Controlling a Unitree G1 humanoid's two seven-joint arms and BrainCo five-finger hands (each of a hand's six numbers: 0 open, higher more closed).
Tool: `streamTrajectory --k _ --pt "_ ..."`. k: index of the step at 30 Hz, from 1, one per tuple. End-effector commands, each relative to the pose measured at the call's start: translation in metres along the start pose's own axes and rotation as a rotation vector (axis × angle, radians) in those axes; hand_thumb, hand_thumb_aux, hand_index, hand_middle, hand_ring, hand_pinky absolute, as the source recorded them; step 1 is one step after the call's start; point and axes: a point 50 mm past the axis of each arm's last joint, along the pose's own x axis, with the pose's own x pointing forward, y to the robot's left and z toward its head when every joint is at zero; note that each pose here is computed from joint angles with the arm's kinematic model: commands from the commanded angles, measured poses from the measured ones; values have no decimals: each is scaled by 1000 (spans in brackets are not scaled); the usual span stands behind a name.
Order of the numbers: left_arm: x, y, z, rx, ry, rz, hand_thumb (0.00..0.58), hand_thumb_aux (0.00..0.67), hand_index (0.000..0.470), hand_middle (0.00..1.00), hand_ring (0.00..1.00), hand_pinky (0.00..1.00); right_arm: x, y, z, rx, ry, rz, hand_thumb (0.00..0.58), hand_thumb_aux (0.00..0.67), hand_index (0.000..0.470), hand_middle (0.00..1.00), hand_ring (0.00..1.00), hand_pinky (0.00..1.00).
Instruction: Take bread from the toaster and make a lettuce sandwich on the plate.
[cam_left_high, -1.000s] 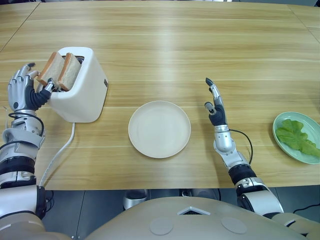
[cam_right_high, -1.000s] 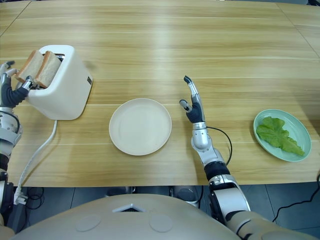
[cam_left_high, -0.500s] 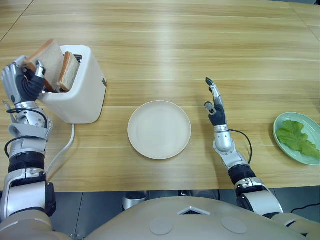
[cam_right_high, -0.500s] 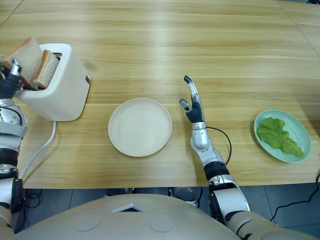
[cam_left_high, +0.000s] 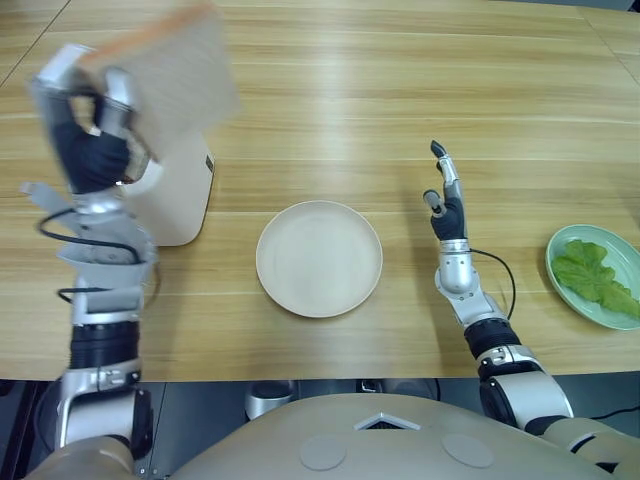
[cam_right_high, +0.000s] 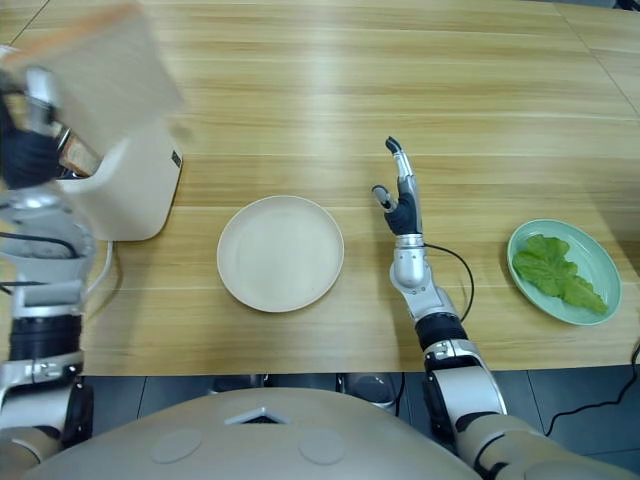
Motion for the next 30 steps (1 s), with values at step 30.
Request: streamTrajectory --k 30 --pt "-119 -111 -31 -288 623 -362 580 670 460 1000 1000 1000 -129 -211 -88 -1154 667 181 0 0 0 0 0 0"
